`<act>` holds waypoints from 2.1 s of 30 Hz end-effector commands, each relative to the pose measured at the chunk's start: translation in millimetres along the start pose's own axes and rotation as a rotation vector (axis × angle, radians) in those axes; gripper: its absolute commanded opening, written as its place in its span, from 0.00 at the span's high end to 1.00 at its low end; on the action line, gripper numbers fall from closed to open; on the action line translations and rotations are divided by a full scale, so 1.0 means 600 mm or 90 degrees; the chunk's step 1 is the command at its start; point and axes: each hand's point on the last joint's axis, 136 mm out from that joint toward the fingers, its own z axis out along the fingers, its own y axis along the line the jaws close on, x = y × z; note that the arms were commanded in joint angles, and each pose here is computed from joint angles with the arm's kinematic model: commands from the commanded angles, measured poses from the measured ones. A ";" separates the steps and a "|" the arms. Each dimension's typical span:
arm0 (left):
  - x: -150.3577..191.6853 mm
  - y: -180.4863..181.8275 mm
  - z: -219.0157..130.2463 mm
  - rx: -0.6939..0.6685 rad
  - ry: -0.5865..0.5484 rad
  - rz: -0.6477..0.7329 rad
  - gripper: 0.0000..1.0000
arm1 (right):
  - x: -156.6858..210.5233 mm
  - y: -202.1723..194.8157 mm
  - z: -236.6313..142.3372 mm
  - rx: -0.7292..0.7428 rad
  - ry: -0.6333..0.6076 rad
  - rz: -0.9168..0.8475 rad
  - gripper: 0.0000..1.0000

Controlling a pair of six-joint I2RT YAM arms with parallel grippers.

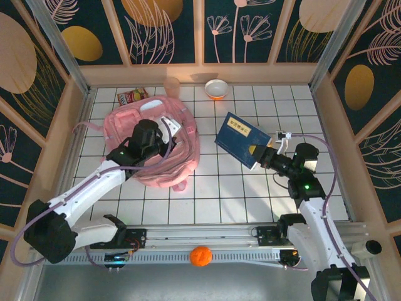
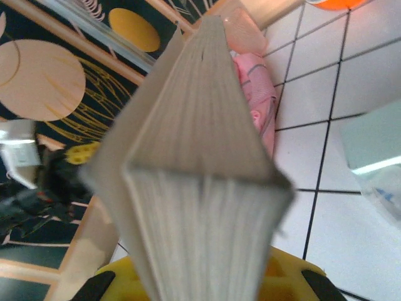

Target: Pack the student bag

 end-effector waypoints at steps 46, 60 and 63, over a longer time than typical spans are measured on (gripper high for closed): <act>0.258 -0.013 0.095 0.004 0.395 0.069 0.05 | 0.005 0.033 0.002 -0.018 0.027 0.009 1.00; 0.212 0.025 0.118 -0.084 0.329 0.044 0.53 | 0.004 0.032 0.001 -0.014 0.026 0.008 1.00; 0.178 0.014 0.101 -0.055 0.291 0.020 0.82 | 0.002 0.034 0.004 -0.019 0.023 0.007 1.00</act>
